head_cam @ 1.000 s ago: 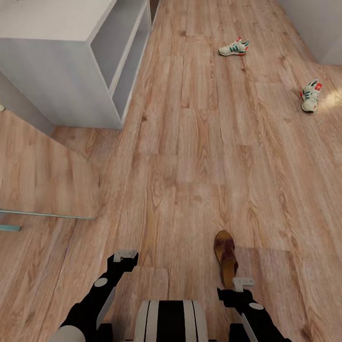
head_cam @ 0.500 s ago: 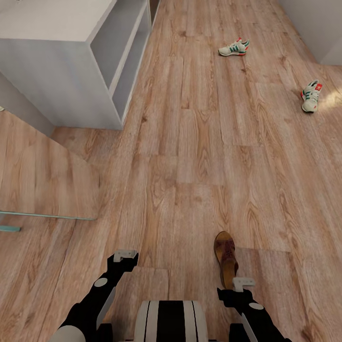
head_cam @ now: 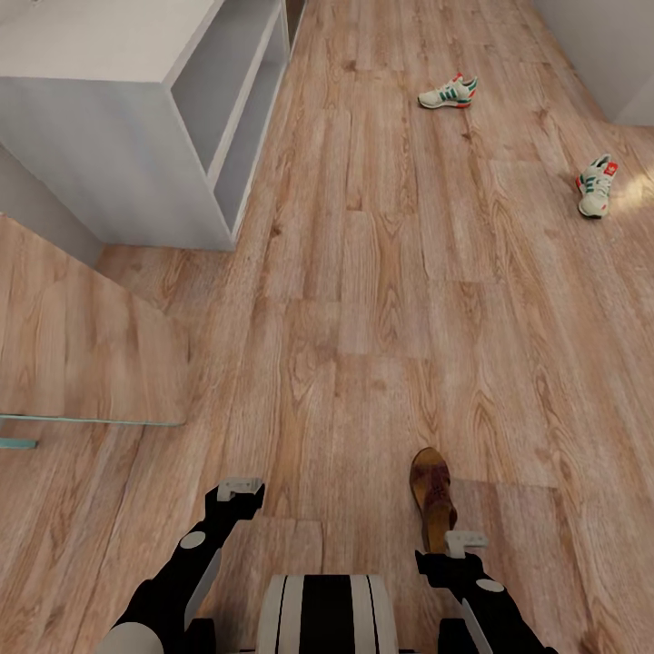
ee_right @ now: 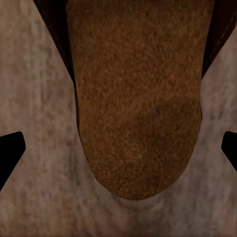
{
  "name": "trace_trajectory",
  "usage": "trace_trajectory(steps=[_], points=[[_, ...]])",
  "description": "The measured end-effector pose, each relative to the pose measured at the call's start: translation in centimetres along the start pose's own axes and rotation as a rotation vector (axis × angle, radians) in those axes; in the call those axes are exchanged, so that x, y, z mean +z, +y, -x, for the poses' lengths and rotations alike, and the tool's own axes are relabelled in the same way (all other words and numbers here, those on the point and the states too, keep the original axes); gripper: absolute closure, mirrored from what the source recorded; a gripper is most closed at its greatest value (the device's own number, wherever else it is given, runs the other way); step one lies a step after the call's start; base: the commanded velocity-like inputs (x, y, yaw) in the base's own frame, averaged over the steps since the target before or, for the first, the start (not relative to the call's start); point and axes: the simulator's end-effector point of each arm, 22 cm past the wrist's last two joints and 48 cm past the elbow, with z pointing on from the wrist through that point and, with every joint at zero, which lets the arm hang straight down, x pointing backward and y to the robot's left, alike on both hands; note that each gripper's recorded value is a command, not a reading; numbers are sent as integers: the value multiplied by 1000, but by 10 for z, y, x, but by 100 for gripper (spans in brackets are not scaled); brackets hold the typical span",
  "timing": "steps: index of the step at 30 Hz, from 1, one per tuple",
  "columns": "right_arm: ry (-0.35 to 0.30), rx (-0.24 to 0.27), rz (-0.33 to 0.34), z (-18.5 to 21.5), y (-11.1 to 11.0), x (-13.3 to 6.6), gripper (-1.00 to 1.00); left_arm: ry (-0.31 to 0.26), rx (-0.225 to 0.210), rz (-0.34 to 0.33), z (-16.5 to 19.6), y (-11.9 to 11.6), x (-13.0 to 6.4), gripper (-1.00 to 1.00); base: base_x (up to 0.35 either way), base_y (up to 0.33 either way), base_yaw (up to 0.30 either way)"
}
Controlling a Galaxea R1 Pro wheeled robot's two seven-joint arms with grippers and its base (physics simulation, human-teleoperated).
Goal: Pick up the two gym shoes and the two sandals from the corridor floor and place them onto the hallstand (shoe rack) in the corridor, making sure they are on the rack and not on the floor. Arrange them so the two gym shoes are next to each other and the two sandals are next to each other.
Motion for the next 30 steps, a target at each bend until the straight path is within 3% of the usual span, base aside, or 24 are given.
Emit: trace_trajectory(steps=[30], points=[[40, -1, 0, -19, 0, 9, -100, 41, -3, 1, -24, 1, 7, -100, 1, 0, 0]])
